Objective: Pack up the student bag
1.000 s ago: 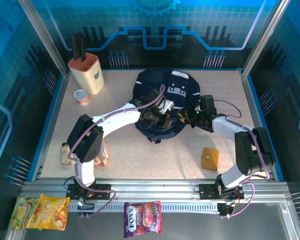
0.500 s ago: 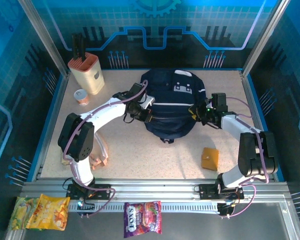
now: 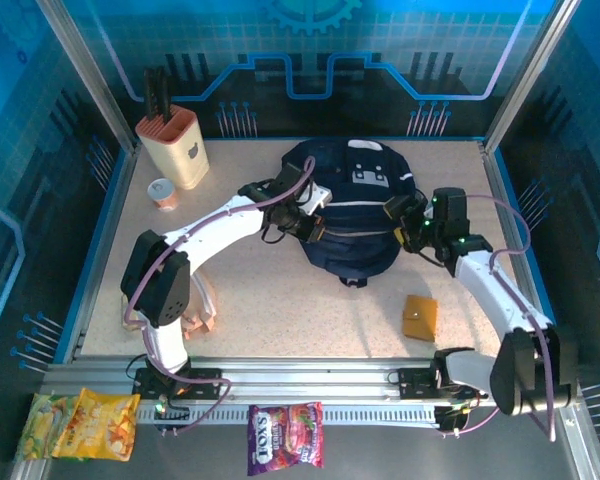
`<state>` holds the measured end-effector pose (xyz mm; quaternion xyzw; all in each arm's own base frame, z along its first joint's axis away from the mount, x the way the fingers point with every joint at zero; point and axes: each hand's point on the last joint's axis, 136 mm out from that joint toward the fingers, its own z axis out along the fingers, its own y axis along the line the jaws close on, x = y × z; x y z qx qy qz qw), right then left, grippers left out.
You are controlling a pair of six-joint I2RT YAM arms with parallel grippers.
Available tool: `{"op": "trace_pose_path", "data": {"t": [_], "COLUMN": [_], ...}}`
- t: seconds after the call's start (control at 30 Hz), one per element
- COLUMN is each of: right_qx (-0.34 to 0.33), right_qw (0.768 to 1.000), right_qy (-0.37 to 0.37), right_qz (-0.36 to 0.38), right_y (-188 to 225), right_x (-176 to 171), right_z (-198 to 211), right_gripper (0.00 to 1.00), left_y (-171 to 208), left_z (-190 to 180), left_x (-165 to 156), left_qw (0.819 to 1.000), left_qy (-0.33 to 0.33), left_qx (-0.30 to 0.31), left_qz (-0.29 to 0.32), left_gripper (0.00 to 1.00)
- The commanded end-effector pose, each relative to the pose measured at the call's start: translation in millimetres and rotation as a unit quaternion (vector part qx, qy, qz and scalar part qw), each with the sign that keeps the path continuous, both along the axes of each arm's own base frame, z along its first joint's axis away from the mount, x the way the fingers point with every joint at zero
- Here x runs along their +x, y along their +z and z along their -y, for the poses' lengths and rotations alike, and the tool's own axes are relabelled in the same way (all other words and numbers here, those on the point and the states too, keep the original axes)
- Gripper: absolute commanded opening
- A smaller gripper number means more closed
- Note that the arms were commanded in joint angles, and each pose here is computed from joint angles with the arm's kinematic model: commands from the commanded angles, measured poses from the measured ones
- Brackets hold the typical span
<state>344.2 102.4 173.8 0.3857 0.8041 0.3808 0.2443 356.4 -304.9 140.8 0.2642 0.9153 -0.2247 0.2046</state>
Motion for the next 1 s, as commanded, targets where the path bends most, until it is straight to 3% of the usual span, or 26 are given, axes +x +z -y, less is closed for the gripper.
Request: {"op": "trace_pose_path", "data": {"t": [0.0, 0.23, 0.47, 0.67, 0.97], "right_qx": [0.0, 0.031, 0.032, 0.054, 0.06], "right_qw": [0.996, 0.997, 0.996, 0.997, 0.996], "right_qy": [-0.038, -0.019, -0.057, -0.047, -0.048], "right_qz": [-0.078, -0.066, -0.068, -0.028, -0.05], "right_y": [-34.5, -28.5, -35.3, -20.6, -36.4], "right_x": [-24.9, 0.0, 12.7, 21.6, 20.1], "right_z": [-9.6, -42.2, -40.6, -46.6, -48.9], "right_gripper": [0.75, 0.81, 0.82, 0.82, 0.83], "left_y": [24.9, 17.3, 10.2, 3.6, 4.1], "left_z": [17.8, 20.3, 18.2, 16.9, 17.5], "left_x": [4.6, -2.6, -5.1, -2.8, -2.7], "left_qw": [0.999, 0.999, 0.999, 0.999, 0.999], "left_qy": [-0.018, -0.035, -0.04, -0.038, -0.039], "left_qx": [-0.033, -0.027, -0.017, -0.007, -0.008], "left_qz": [0.024, 0.012, 0.004, 0.0, 0.001], "left_gripper": [0.0, 0.0, 0.0, 0.0, 0.0]}}
